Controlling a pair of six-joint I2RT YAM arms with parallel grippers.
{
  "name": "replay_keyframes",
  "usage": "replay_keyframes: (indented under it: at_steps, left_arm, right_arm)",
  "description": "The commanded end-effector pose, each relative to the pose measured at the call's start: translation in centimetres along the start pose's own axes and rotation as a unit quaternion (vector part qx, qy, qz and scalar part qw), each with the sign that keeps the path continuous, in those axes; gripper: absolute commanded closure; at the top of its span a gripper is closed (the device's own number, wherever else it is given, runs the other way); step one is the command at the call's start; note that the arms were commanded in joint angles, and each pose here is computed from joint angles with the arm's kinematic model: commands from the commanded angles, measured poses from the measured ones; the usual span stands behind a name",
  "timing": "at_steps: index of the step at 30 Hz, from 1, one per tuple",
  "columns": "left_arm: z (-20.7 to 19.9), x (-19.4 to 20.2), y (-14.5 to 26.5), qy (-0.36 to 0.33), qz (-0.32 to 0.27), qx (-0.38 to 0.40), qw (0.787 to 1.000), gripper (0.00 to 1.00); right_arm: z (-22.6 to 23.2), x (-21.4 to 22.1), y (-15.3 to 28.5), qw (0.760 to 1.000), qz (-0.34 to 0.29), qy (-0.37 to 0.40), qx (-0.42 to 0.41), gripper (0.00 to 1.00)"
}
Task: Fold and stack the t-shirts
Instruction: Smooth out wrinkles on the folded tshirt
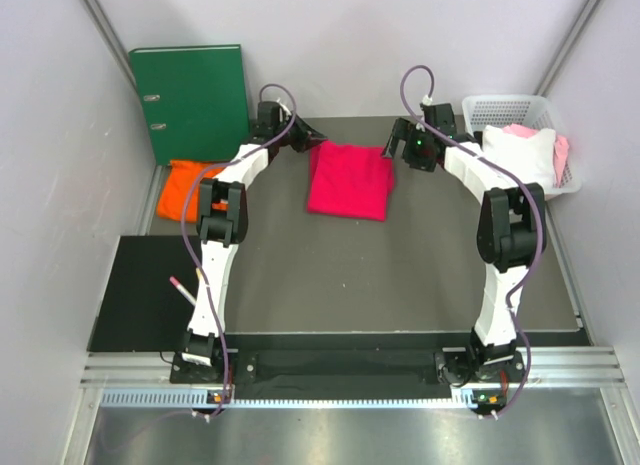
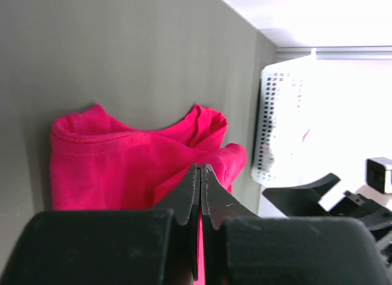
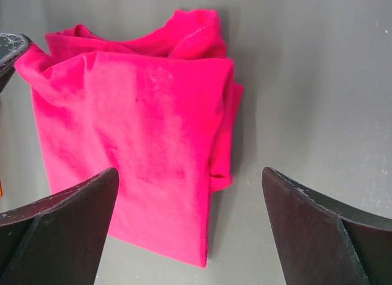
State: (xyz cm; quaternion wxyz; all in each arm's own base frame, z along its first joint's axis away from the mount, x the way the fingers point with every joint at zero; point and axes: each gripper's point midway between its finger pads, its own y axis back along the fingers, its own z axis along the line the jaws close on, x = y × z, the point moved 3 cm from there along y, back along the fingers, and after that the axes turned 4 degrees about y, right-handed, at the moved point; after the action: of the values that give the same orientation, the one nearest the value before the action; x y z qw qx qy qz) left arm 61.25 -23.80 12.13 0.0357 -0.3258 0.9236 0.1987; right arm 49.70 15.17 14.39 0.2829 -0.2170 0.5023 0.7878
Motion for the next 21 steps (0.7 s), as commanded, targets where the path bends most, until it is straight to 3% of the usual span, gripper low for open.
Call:
replay_keyframes:
  at_steps: [1, 8, 21]
  left_arm:
    - [-4.2, -3.1, 1.9, -0.022, -0.042, 0.063, 0.997, 1.0]
    - [-3.8, -5.6, 3.7, -0.013, -0.074, 0.062, 0.995, 1.0]
    - [-0.4, -5.4, 3.6, -0.007, -0.073, 0.009, 0.997, 1.0]
  right_arm:
    - [0.6, -1.0, -0.5, 1.0, -0.008, 0.012, -0.014, 0.0]
    - [0.3, -0.2, -1.2, 1.0, 0.004, 0.008, -0.014, 0.0]
    - [0.6, -0.4, -1.4, 1.0, 0.003, 0.006, -0.02, 0.0]
